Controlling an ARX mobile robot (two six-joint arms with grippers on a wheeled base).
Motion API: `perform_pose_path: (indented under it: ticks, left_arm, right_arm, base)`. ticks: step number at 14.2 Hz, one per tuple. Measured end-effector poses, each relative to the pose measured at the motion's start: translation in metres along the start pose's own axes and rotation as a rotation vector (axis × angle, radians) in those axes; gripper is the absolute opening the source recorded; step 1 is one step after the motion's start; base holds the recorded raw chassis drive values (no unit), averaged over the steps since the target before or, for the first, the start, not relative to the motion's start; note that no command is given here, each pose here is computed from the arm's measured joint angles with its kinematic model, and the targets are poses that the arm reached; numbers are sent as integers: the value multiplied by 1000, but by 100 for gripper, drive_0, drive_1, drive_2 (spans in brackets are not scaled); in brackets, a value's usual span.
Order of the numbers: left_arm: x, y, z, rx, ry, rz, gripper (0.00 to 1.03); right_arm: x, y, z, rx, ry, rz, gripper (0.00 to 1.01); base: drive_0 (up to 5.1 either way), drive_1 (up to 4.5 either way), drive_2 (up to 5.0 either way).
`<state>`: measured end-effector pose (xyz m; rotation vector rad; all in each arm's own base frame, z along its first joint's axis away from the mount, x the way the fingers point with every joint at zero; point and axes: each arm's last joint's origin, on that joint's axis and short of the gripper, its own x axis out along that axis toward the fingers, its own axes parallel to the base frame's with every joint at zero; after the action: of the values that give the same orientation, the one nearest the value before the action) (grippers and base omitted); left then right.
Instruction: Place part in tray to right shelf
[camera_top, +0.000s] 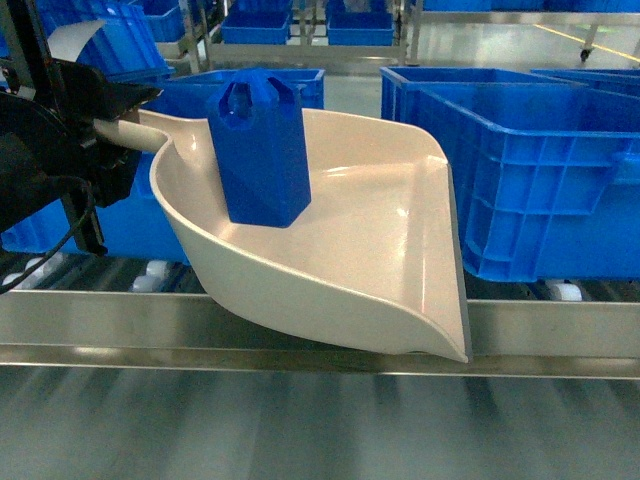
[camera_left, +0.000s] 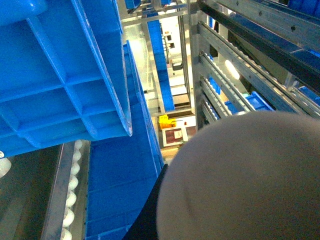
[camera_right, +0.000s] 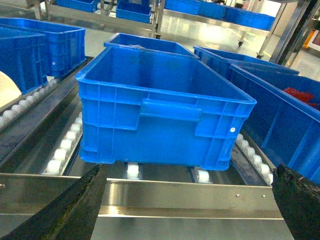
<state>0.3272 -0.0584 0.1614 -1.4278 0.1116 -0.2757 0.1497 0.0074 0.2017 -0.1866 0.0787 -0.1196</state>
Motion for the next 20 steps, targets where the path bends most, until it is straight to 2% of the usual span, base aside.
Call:
perform_pose_path:
  ticks: [17, 18, 19, 20]
  left_arm:
    - [0, 0, 0, 0, 0, 0, 12]
    - [2, 0, -2, 6, -36, 91, 12]
    - [0, -2, -4, 63, -110, 182, 12]
    - [-1, -7, -5, 101, -123, 193, 12]
  right_arm:
    - [0, 0, 0, 0, 0, 0, 98]
    - [0, 0, 0, 0, 0, 0, 98]
    - [0, 0, 0, 0, 0, 0, 98]
    - [0, 0, 0, 0, 0, 0, 98]
  base:
    - [0, 0, 0]
    - [0, 0, 0]
    - [0, 0, 0]
    - [0, 0, 0]
